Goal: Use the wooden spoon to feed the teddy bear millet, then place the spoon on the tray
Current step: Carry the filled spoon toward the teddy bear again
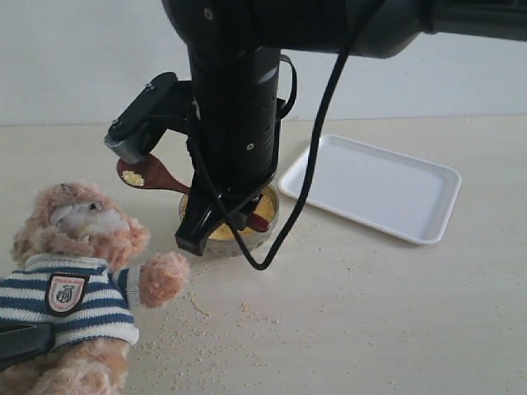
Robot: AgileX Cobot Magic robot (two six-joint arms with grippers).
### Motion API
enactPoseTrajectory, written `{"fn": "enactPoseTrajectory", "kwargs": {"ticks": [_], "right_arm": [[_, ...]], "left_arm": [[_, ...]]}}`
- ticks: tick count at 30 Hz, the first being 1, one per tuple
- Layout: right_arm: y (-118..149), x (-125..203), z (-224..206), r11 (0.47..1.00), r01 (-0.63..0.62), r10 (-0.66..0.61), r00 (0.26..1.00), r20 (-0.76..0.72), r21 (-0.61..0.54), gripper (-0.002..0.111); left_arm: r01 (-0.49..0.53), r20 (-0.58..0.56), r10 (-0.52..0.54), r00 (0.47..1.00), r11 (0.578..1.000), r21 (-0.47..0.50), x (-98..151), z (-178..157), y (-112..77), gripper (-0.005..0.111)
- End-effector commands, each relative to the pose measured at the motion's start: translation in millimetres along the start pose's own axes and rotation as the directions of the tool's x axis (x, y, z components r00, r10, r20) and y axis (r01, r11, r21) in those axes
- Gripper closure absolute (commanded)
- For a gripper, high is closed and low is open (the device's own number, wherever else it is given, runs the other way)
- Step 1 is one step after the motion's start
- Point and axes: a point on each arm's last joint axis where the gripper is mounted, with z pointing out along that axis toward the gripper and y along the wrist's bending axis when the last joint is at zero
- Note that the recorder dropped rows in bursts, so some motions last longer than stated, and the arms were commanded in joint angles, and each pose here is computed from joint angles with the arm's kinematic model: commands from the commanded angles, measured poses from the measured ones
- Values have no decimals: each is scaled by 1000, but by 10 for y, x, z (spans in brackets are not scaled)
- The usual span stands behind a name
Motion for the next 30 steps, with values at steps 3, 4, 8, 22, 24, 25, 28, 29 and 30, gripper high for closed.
{"fn": "enactPoseTrajectory", "kwargs": {"ticks": [3, 4, 8, 22, 24, 25, 28, 29, 30], "right_arm": [[221, -75, -100, 999, 53, -53, 998, 28, 0, 108], [247, -82, -104, 998, 60, -60, 998, 29, 1, 108], [332, -106, -110, 996, 89, -89, 996, 29, 8, 108], [551, -185, -60, 974, 198, -199, 980, -8, 108, 108], [608, -214, -16, 958, 242, -240, 970, -32, 152, 108], [637, -230, 7, 948, 266, -262, 964, -45, 176, 108], [714, -320, 63, 917, 316, -320, 947, -23, 244, 108], [716, -341, 63, 907, 323, -331, 944, -16, 272, 108], [728, -363, 82, 894, 334, -344, 939, -20, 300, 108]], "left_arm": [[0, 19, -1, 1000, 1000, 25, -14, -6, -27, 102], [0, 19, -1, 1000, 1000, 25, -14, -6, -27, 102], [0, 19, -1, 1000, 1000, 25, -14, -6, -27, 102], [0, 19, -1, 1000, 1000, 24, -14, -6, -27, 102], [0, 19, -1, 1000, 1000, 24, -14, -6, -27, 102], [0, 19, -1, 1000, 1000, 24, -14, -6, -27, 102], [0, 19, -1, 1000, 1000, 24, -14, -6, -27, 102], [0, 19, -1, 1000, 1000, 24, -14, -6, -27, 102], [0, 19, -1, 1000, 1000, 24, -14, -6, -27, 102]]}}
